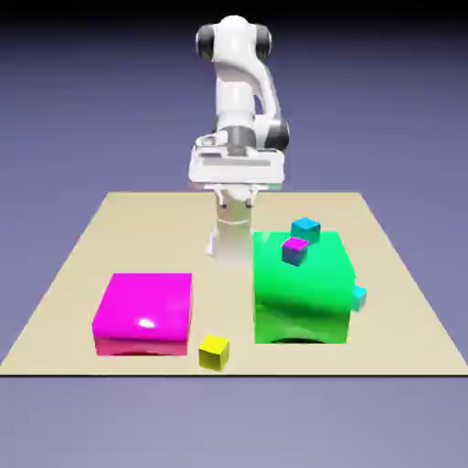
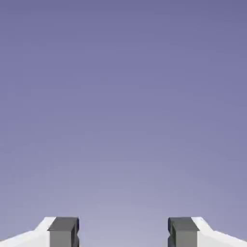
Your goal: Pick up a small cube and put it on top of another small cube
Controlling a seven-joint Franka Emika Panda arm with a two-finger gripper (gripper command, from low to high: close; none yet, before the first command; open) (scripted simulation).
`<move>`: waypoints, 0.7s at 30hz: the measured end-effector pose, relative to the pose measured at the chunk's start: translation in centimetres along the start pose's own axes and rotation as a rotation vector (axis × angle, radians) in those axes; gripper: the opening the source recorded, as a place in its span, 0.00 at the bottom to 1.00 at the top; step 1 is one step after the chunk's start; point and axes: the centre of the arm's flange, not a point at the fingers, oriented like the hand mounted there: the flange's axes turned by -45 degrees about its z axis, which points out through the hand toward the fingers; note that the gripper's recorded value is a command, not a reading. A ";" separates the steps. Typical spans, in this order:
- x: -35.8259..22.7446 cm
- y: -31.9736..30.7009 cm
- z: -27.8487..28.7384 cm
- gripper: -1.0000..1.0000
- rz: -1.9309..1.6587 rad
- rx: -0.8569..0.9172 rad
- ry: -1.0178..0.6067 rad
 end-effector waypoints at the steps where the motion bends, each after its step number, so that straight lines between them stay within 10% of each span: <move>1: 0.3 -2.2 0.1 0.50 -0.103 0.019 -0.028; 21: -10.6 -35.7 10.3 0.50 -1.054 0.184 -0.825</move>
